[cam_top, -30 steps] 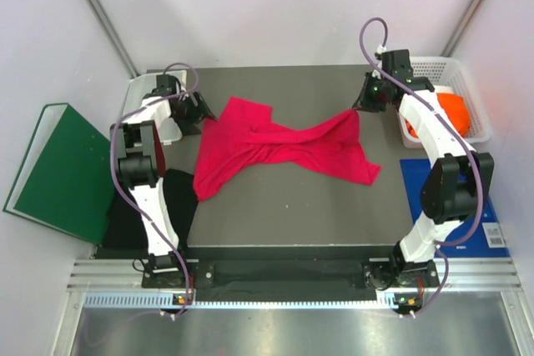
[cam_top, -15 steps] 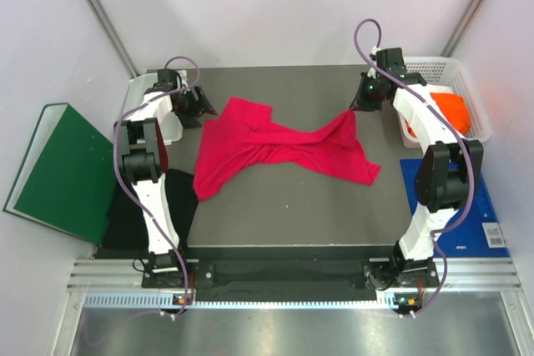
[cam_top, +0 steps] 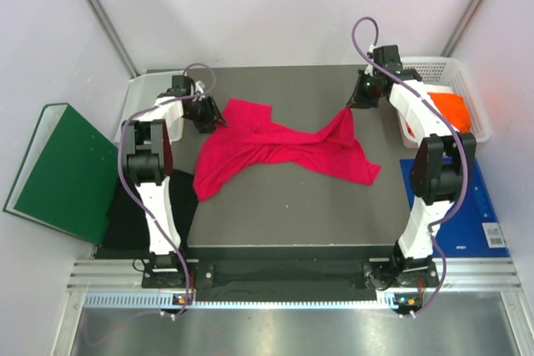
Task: Fold and stack the t-shirts
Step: Flatten out the tshirt
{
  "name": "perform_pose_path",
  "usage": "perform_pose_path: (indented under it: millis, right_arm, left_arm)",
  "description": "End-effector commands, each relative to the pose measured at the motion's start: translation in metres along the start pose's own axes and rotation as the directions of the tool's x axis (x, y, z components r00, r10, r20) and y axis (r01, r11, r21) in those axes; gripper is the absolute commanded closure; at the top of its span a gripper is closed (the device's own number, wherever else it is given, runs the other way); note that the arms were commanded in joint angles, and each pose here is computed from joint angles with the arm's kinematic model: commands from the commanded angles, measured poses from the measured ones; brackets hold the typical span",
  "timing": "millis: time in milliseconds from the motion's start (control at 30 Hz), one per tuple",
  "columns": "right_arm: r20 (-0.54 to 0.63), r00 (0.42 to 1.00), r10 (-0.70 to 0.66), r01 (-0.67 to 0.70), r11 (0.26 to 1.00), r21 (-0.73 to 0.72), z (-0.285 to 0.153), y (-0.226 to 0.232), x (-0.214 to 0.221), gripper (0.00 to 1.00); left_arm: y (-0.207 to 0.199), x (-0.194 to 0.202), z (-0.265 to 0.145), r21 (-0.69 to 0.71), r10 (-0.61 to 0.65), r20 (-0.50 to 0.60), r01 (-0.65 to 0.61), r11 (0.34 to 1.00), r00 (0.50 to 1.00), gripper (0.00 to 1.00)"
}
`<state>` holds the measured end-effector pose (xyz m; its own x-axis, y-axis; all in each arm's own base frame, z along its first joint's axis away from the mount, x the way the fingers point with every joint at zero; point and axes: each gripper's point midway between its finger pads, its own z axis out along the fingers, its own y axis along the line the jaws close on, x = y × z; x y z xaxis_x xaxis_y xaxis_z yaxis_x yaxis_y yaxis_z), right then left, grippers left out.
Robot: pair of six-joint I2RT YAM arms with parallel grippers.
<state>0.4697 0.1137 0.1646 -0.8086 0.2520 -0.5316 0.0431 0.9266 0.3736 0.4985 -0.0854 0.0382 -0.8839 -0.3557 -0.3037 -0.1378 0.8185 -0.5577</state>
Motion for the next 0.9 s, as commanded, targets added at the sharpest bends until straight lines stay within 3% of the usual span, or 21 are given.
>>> perform_pose_path:
  millis: [0,33,67,133,700,867]
  right_arm:
    - [0.050,0.999,0.008,-0.007,1.000,-0.026,-0.008,0.008,-0.020,1.00]
    - [0.051,0.999,0.008,-0.007,1.000,-0.027,-0.008,0.008,-0.020,1.00]
    - [0.045,0.999,0.011,-0.010,1.000,-0.023,-0.006,0.007,-0.018,1.00]
    - [0.045,0.999,0.011,-0.010,1.000,-0.027,-0.006,0.008,-0.018,1.00]
    - [0.040,0.999,0.031,-0.029,0.999,-0.037,-0.007,0.007,-0.009,1.00]
    - [0.036,0.999,0.035,-0.033,0.999,-0.036,-0.008,0.005,-0.004,1.00]
  left_arm:
    - [0.043,0.067,0.023,-0.126,-0.063,-0.185,0.040,0.991,0.981,0.55]
    - [0.044,0.068,0.022,-0.128,-0.065,-0.186,0.041,0.991,0.980,0.60]
    - [0.043,0.067,0.020,-0.130,-0.058,-0.182,0.034,0.991,0.982,0.78]
    - [0.046,0.064,0.016,-0.157,-0.058,-0.170,0.032,0.987,0.984,1.00]
    - [0.026,-0.026,-0.077,-0.266,0.034,0.122,0.000,0.964,0.992,1.00]
    - [0.015,-0.033,-0.083,-0.231,0.038,0.137,-0.005,0.973,0.990,0.89]
